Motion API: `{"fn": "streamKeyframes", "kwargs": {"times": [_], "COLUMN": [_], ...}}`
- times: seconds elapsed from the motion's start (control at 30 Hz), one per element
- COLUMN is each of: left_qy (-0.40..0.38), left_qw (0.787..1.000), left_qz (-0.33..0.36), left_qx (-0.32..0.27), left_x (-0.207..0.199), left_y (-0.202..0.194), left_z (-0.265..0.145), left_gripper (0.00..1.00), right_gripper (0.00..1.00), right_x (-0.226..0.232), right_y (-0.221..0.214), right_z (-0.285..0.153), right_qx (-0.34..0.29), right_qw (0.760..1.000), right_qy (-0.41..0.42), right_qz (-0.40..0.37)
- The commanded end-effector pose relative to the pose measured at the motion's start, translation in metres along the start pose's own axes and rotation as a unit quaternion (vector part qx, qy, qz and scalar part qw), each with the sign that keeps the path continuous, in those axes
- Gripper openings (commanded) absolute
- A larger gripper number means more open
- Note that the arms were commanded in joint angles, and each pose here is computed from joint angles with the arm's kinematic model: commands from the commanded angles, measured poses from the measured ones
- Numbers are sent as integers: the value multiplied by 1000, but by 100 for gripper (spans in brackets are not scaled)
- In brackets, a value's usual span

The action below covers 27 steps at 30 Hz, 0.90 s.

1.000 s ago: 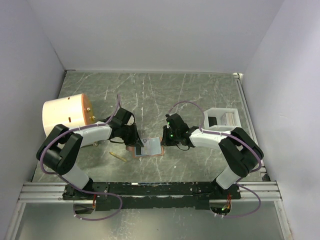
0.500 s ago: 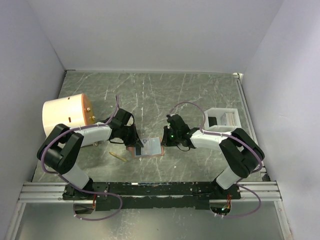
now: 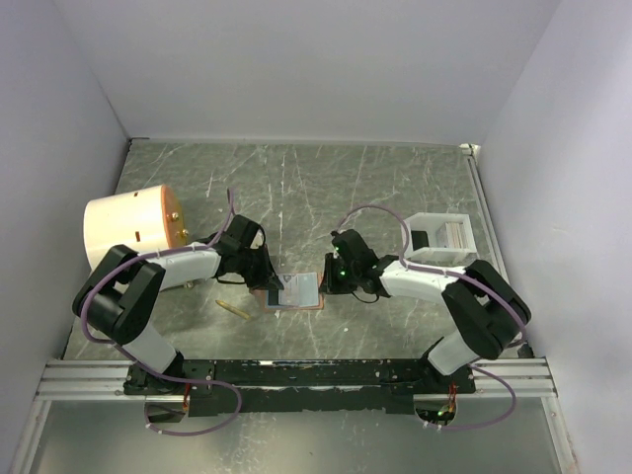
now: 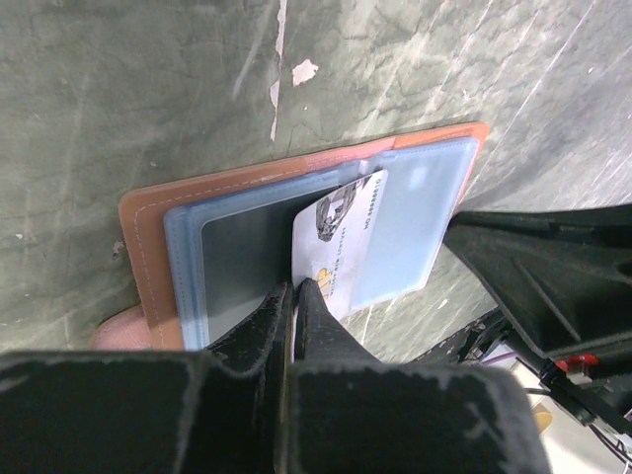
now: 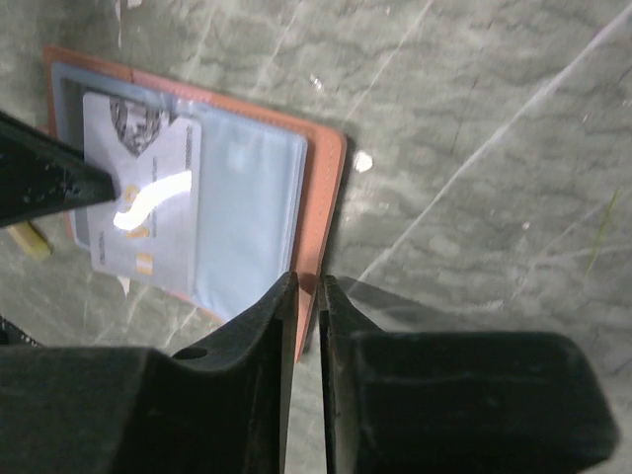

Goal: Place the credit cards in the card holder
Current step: Insert the credit card into the card holder.

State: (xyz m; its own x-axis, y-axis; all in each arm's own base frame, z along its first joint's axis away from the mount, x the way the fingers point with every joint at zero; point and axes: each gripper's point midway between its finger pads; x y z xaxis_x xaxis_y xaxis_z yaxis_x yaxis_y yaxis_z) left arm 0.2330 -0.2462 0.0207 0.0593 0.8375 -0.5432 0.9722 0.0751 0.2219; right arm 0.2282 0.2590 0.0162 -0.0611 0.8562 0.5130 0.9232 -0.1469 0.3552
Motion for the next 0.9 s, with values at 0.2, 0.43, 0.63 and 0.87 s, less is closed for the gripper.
{"fn": "streamKeyframes", "kwargs": {"times": [0.2,0.43,0.63,0.87], "left_qy": [43,33,27,25], "left_qw": [999,999,999,999], "left_qz": [-1,11,22,26], "left_qx": [-31,-13,-3,12], "left_x": [22,23,22,24], "left_y": [6,-3,-10,-17], "left_z": [4,7,3,5], "left_gripper": [7,7,7,7], "right_gripper": [27,27,24,23], "right_x": [14,11,12,11], "right_y": [-1,-10,-12,-12], "right_z": [-23,-14,-8,-6], "right_qx": [-5,7,12,12], "right_qw": [1000,1000,1000,1000], "right_qy": [18,21,23,18], "right_qz": [12,16,16,13]}}
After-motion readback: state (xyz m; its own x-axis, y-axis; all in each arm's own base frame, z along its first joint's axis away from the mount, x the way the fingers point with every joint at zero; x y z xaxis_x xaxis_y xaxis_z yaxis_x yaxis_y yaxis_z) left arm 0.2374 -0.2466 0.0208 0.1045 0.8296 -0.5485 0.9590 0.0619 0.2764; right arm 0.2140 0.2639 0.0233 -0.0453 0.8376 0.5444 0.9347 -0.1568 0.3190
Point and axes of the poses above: each gripper's point midway between its finger pads, its own z axis out along the fingers, its own x axis along the line the jaws close on, y = z × x, and after that the axes turned 11 degrees about z, right-handed
